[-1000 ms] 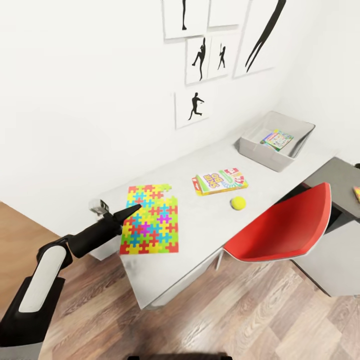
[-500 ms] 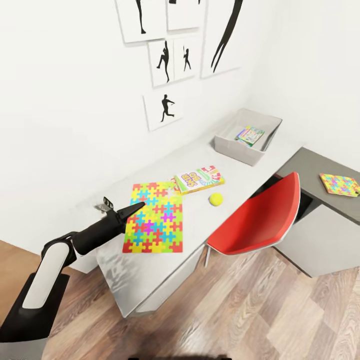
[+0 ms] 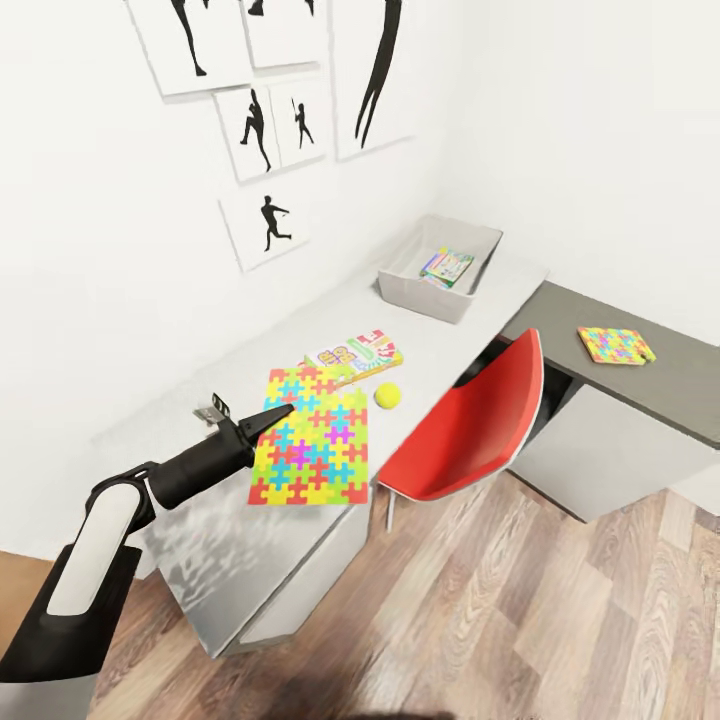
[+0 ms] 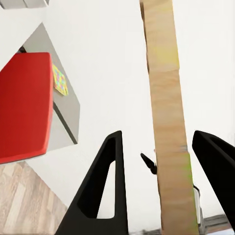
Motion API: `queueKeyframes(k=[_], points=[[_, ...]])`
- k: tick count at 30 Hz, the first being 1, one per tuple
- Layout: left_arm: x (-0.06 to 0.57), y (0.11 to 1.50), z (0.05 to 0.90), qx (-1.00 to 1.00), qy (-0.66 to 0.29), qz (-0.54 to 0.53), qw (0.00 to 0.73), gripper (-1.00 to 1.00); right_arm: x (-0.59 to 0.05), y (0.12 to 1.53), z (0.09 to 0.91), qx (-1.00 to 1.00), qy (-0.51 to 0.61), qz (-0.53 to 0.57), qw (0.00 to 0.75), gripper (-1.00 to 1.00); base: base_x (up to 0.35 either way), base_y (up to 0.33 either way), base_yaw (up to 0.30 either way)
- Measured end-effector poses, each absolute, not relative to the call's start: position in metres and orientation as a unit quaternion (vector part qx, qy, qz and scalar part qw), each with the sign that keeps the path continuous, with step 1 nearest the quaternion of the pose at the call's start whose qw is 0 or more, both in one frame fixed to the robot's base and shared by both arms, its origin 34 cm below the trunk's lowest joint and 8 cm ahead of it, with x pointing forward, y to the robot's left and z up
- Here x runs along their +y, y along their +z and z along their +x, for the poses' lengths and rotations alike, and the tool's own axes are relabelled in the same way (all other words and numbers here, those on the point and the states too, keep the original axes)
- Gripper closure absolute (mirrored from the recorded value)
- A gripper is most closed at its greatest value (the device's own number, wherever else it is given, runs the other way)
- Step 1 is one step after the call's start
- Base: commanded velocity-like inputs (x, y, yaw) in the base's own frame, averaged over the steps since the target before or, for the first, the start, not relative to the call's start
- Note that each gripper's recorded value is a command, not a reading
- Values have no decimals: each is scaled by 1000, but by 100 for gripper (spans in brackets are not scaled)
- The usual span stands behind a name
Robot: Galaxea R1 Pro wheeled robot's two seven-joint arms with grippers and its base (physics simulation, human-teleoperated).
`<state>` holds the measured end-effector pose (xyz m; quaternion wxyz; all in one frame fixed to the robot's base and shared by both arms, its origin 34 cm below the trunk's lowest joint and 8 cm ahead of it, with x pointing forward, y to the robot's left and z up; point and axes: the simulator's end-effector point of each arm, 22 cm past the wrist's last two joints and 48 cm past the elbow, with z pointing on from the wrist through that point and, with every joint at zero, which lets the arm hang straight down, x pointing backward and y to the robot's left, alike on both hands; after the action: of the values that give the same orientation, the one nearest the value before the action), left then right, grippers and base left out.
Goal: Put all the toys in the child's room - the three board games (two on the bed and one on the table), the two jigsaw puzzles on the table, and the tennis ball on the table - inside the toy box on the table in the child's room.
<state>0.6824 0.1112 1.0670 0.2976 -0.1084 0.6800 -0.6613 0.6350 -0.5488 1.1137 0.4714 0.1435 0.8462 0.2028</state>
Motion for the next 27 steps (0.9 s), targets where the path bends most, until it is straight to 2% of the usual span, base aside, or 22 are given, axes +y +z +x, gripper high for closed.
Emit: queueKeyframes(k=[7, 22, 27], points=[[111, 1095, 674, 638, -701, -89, 306, 100, -547, 1114, 633, 845, 207, 143, 471, -100, 0, 0, -264], [124, 1113, 672, 619, -711, -86, 322, 100, -512, 1102, 630, 841, 257, 129, 458, -100, 0, 0, -211], [128, 1121, 671, 608, -717, -84, 330, 100, -510, 1104, 630, 840, 260, 128, 458, -100, -107, -62, -196]])
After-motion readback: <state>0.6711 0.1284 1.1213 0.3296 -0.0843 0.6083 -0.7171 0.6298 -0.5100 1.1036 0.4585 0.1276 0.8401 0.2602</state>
